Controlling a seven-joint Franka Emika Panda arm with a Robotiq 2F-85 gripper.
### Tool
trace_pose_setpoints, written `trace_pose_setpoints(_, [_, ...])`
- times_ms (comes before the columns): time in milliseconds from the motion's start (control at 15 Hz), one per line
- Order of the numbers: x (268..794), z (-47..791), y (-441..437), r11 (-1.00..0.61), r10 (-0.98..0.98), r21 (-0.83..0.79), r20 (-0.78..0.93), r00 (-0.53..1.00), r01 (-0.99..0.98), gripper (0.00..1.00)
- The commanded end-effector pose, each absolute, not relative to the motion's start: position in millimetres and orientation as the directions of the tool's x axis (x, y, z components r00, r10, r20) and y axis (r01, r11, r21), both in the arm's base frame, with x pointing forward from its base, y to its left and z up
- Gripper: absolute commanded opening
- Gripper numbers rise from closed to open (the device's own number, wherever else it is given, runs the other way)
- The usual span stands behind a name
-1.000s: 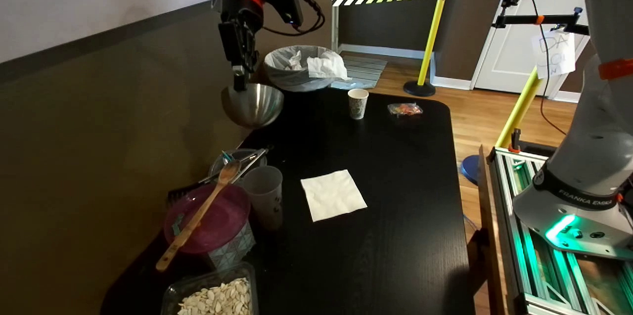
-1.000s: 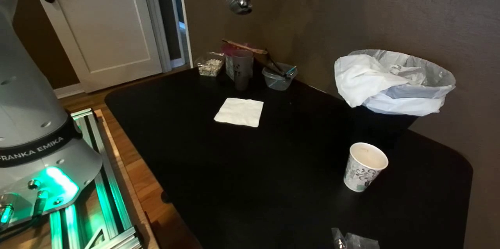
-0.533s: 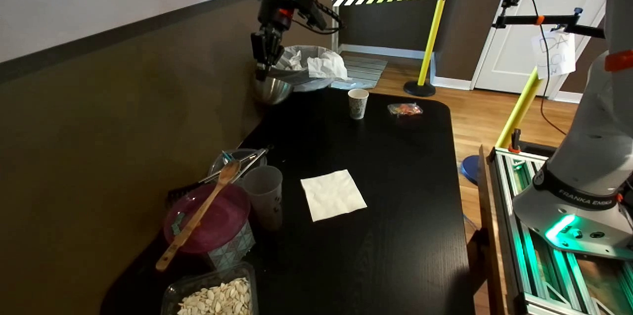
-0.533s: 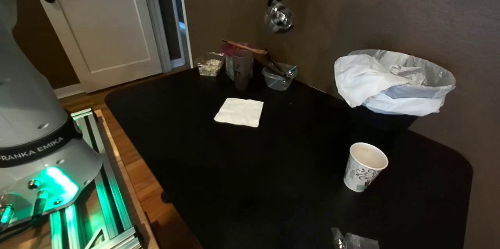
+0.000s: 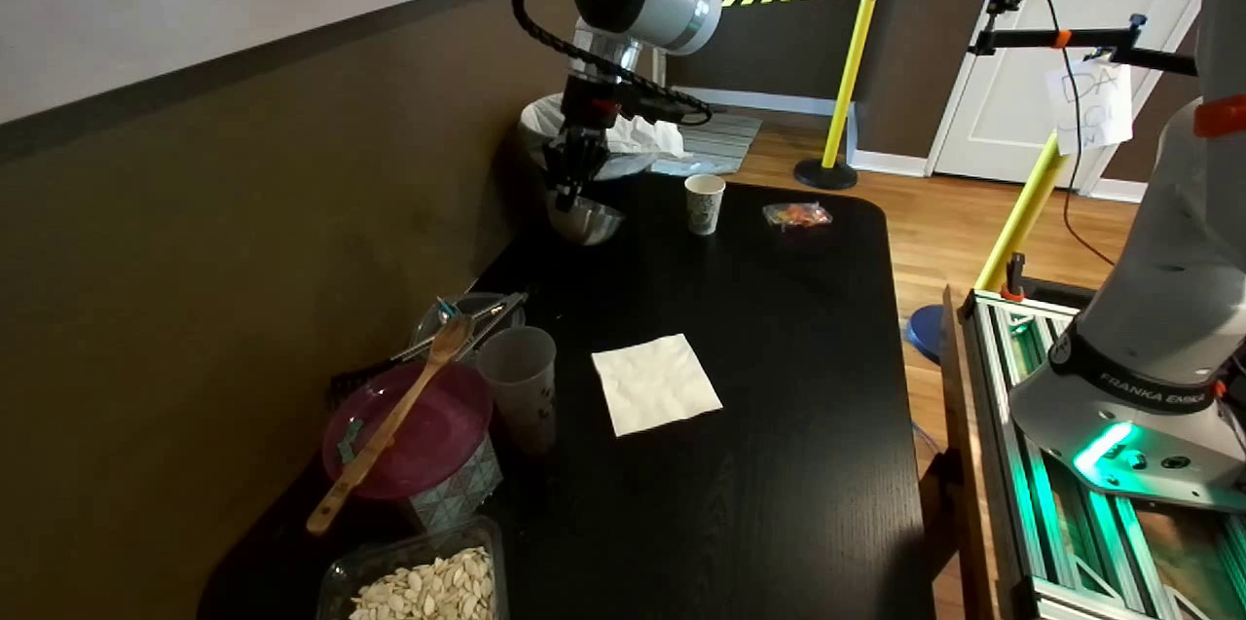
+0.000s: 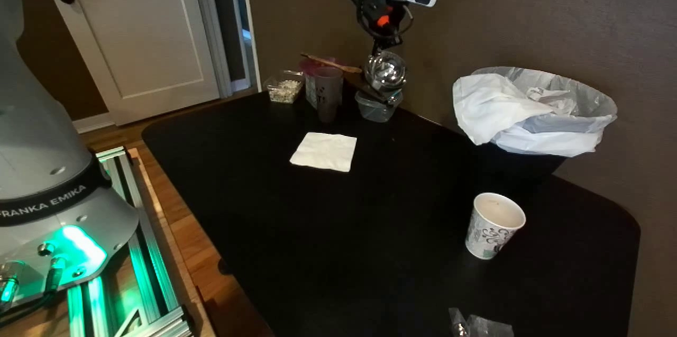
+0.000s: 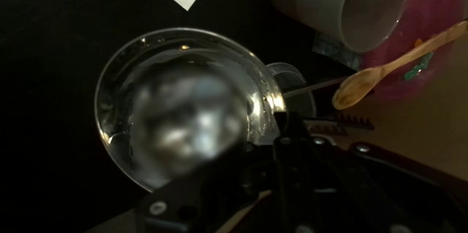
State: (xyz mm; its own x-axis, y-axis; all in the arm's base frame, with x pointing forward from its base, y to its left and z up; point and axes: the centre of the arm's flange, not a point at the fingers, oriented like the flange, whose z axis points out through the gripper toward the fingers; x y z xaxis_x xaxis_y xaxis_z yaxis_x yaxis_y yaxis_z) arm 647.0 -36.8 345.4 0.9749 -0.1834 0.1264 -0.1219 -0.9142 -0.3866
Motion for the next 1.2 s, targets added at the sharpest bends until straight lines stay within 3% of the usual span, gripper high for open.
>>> trace_pose_setpoints(0, [646.9,347.5,-36.6,-0.914,-0.186,-0.387,0.128,0.974,-0.124,0.01])
trace_pose_setpoints(267, [650.5,322.4,-47.6,-0.96,-0.249,-0.18,0.204,0.947,-0.213,0.01])
trace_pose_setpoints(667, [636.0,257.0,-54.4,-0.964,-0.247,0.068,0.128,0.96,-0.257,0.01])
trace_pose_setpoints(1133, [651.4,214.3,-70.9,-0.975,-0.202,0.079,0.069,0.977,-0.207,0.01])
